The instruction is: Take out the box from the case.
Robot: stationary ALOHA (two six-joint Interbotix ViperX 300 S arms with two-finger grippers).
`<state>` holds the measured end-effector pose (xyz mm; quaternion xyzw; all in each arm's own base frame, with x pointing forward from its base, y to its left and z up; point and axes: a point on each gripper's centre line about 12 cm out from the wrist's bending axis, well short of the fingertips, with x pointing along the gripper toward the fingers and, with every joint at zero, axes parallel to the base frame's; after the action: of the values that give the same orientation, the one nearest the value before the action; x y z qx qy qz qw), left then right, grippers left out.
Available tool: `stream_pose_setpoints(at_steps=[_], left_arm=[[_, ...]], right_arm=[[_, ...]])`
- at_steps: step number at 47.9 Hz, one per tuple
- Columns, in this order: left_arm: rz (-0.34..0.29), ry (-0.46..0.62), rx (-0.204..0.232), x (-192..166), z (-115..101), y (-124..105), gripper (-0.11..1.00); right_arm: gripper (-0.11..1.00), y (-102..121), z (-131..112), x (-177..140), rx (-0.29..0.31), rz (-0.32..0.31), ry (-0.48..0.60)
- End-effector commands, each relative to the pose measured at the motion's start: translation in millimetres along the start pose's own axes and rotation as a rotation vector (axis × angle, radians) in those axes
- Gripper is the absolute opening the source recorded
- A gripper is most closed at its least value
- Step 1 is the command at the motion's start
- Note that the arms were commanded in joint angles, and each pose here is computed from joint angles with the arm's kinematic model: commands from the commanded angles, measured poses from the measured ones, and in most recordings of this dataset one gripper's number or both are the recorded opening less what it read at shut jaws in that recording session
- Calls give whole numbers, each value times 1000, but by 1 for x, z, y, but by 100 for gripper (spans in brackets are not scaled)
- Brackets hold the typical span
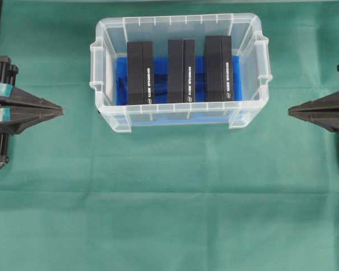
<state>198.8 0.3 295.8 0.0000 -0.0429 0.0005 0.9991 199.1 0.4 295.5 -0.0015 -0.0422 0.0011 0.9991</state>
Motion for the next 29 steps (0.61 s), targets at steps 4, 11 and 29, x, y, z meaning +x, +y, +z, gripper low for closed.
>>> stream_pose_setpoints(at_steps=[4, 11, 29], left_arm=[[-7, 29, -7, 4, 6, -1, 2], [-6, 42, -28, 5, 7, -1, 2], [-9, 12, -31, 8, 36, -2, 2]], right_arm=[[0, -1, -4, 5, 9, -5, 63], [0, -1, -5, 8, 12, -8, 140], [0, -2, 44, 13, 36, -8, 70]])
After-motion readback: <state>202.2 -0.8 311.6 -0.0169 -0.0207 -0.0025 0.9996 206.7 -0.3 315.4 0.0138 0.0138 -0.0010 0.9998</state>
